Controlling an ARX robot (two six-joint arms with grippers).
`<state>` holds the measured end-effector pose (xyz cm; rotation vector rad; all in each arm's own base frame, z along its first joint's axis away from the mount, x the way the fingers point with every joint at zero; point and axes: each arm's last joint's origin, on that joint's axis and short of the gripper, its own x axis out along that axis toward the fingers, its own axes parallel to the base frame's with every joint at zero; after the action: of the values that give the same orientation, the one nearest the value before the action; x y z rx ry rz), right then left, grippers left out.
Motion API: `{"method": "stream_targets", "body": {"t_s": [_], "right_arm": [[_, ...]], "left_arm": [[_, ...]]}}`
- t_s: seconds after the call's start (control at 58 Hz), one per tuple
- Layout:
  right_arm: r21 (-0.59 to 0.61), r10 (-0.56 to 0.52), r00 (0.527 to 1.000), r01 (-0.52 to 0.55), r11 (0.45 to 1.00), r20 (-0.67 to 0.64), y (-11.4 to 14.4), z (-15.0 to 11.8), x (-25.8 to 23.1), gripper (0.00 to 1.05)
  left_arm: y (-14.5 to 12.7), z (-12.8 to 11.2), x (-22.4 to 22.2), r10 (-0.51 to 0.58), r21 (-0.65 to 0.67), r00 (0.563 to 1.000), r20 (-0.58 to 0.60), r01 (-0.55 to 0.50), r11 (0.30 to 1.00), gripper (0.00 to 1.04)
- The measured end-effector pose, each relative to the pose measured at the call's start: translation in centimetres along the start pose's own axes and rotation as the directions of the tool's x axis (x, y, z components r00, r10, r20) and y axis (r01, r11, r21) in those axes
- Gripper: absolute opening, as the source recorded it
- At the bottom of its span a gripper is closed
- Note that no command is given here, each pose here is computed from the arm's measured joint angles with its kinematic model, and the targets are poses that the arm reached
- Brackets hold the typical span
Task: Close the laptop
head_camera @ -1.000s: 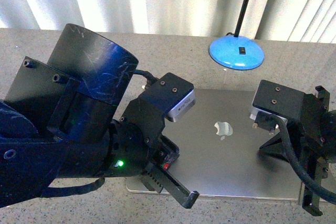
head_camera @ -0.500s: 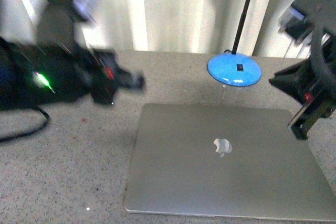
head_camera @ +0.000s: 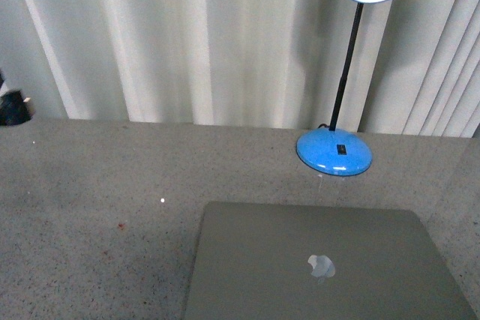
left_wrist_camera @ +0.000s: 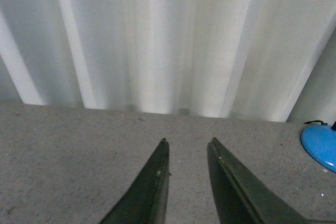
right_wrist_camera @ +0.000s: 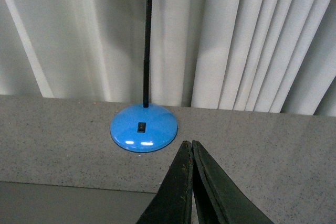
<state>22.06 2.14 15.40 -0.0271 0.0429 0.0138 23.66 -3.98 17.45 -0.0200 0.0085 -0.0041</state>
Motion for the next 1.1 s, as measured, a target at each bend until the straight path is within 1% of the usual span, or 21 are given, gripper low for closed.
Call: {"method": "stream_targets", "body": {"t_s": [0.086,0.121,0.224,0.276,0.345,0.5,0.534,0.603,1.103], "right_arm": [[0.009,-0.010,1.000,0.010,1.000,0.027,-0.5,0.6,-1.5,0.03],[0.010,-0.012,0.999,0.012,1.000,0.030,-0.6,0.7,-1.9,0.03],[0.013,-0.010,1.000,0.010,1.000,0.024,-1.1,0.5,-3.2,0.03],[0.013,0.010,1.000,-0.010,1.000,0.019,-1.5,0.4,-3.7,0.03],[0.015,-0.014,1.000,0.013,1.000,0.026,-2.0,0.5,-4.7,0.03],[0.016,-0.014,1.000,0.014,1.000,0.023,-2.0,0.4,-6.0,0.03],[0.016,-0.014,1.000,0.013,1.000,0.024,-2.0,0.4,-6.2,0.03],[0.016,-0.013,1.000,0.013,1.000,0.026,-2.0,0.4,-6.8,0.03],[0.017,-0.013,0.999,0.013,1.000,0.046,-2.0,0.9,-9.5,0.03]], "left_arm": [[0.8,-0.5,-1.4,-0.001,0.007,1.000,-0.005,0.001,1.000,0.04],[1.0,-0.6,-2.0,0.000,0.005,1.000,0.015,0.000,1.000,0.04],[1.7,-1.4,-3.5,-0.004,0.013,1.000,-0.011,0.004,1.000,0.04],[2.0,-1.4,-4.1,-0.001,0.014,1.000,-0.011,0.001,1.000,0.04],[2.4,-1.2,-5.2,0.005,0.013,1.000,-0.002,-0.005,1.000,0.04],[3.0,-1.3,-6.6,-0.004,0.014,1.000,-0.008,0.005,1.000,0.04],[3.3,-1.3,-6.9,-0.022,0.013,1.000,-0.008,0.022,1.000,0.04],[3.9,-1.2,-7.6,0.003,0.013,1.000,-0.005,-0.003,1.000,0.04],[3.9,-0.1,-10.6,0.002,0.013,1.000,0.030,-0.002,1.000,0.04]]}}
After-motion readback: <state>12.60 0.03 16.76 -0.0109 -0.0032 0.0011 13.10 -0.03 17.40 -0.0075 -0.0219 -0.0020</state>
